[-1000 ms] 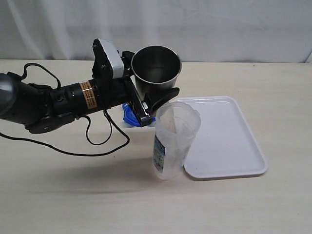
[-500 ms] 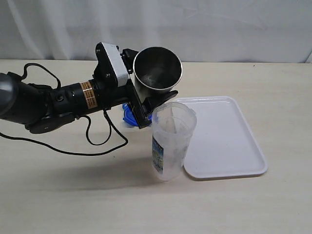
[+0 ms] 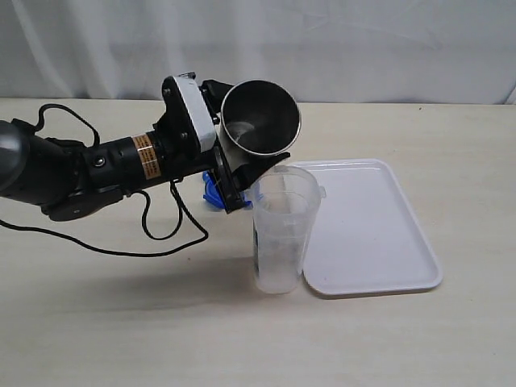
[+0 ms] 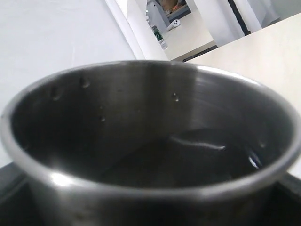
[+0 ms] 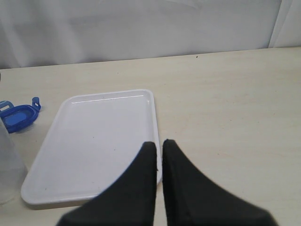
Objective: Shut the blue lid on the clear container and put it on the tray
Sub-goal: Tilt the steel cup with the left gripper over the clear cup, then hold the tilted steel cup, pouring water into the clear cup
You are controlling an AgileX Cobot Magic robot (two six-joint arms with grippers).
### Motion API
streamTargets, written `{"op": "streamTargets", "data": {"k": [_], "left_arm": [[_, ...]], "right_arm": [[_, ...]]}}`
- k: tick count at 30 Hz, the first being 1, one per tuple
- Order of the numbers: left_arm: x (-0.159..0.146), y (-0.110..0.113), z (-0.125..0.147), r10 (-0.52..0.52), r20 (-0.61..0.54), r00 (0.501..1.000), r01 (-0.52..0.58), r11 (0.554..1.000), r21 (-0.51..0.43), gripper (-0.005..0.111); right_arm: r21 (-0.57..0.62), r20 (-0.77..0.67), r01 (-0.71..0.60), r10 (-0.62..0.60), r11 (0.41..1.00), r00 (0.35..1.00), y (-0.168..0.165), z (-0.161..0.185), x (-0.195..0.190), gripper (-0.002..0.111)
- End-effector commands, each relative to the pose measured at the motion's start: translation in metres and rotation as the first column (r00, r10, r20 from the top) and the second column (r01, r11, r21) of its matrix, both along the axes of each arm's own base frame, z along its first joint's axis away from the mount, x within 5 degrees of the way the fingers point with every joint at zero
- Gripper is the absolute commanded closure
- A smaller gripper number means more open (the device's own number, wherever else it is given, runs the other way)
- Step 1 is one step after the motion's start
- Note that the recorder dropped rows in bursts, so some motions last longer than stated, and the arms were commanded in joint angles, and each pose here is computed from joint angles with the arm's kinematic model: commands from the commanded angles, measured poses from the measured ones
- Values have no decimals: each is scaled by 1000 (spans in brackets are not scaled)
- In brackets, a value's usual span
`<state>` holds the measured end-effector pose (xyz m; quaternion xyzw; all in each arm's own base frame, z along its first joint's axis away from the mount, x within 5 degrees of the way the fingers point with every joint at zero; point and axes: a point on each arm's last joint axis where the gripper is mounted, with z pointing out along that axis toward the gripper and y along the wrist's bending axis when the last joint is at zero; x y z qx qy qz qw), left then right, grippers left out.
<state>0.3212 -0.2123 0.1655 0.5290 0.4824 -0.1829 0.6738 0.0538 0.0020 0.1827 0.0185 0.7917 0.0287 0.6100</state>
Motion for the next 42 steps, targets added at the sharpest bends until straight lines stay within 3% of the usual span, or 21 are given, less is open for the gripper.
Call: {"op": "streamTargets", "data": {"k": [1,42], "left_arm": [[1,-2,18,-4,124,992,10,999,-47,107],[3,-1,19,7,357,934,-35,997,71,107]], "right_arm": [[3,6,3,-3,1000,1000,0,0,0,104],[3,6,3,-3,1000,1000,0,0,0,104]]}}
